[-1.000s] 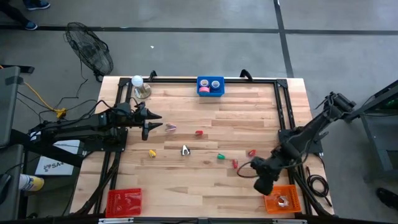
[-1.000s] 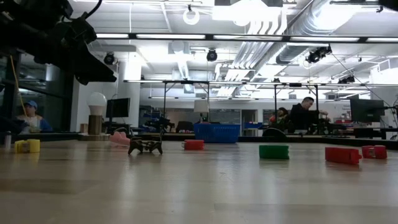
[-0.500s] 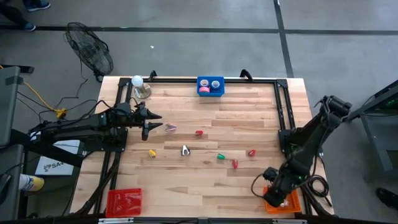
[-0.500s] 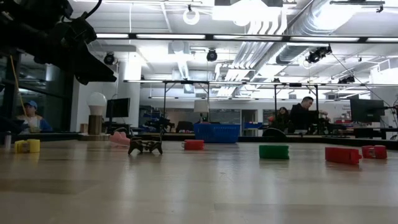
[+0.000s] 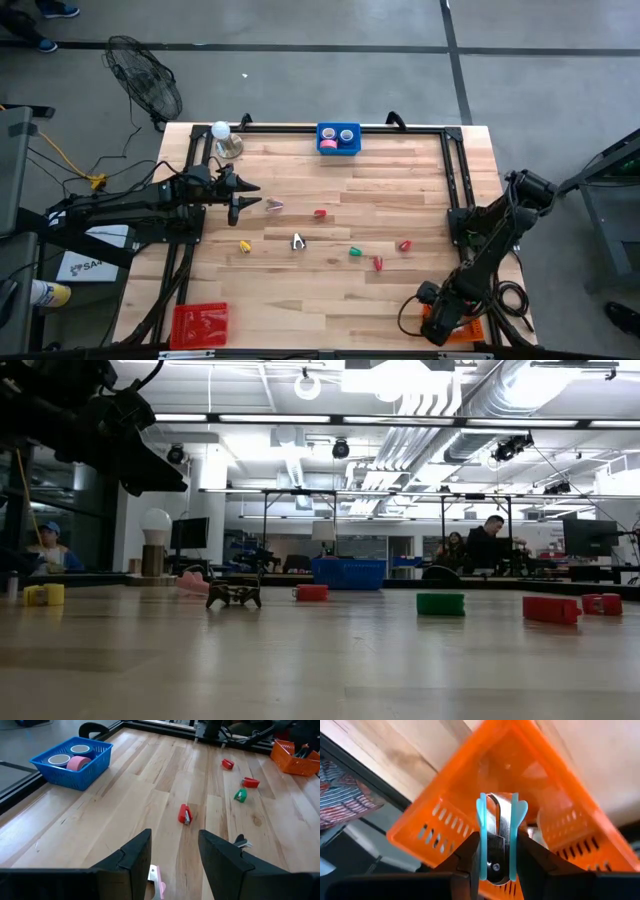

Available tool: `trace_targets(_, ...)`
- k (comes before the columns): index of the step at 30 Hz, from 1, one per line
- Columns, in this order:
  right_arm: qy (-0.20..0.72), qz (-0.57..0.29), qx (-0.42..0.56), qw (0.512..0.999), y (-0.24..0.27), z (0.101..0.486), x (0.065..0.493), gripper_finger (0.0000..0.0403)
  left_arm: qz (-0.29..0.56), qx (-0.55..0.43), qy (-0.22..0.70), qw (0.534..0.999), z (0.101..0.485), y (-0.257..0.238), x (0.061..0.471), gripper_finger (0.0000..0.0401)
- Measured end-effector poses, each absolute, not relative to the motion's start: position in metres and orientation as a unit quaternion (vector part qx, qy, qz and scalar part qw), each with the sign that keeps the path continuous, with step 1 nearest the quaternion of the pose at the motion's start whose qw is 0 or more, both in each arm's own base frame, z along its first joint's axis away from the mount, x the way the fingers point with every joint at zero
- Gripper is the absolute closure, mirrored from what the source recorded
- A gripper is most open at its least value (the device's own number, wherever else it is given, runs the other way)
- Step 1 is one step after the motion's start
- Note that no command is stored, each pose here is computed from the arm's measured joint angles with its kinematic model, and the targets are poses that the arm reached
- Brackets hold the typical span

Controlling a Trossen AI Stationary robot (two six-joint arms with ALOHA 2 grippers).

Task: Pick and place Stapler, Stapler remover, tape
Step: Put the light blue staple remover into the orange bin, then put the pink staple remover into the orange bin

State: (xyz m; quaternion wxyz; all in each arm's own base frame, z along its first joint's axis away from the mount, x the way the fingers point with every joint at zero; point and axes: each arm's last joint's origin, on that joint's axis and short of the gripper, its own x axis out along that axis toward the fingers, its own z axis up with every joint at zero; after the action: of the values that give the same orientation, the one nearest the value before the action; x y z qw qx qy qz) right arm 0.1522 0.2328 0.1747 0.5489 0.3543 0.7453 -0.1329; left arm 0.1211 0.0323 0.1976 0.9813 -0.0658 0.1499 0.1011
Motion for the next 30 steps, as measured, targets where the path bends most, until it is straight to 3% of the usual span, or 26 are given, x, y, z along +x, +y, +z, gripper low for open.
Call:
trace_targets(12, 0.752, -0.140, 0.340, 0.547, 0.231, 0.172, 0.151, 0.0249, 0.101, -0.066, 0.150, 0.981, 0.198, 0.032, 0.121, 0.0241)
trace_targets(21, 0.788, -0.130, 0.343, 0.494, 0.231, 0.176, 0.147, 0.0243, 0.102, -0.066, 0.150, 0.981, 0.198, 0.032, 0.121, 0.0241)
trace_targets(30, 0.768, -0.144, 0.379, 0.496, 0.217, 0.205, 0.138, 0.0245, 0.102, -0.066, 0.150, 0.981, 0.198, 0.032, 0.121, 0.0241)
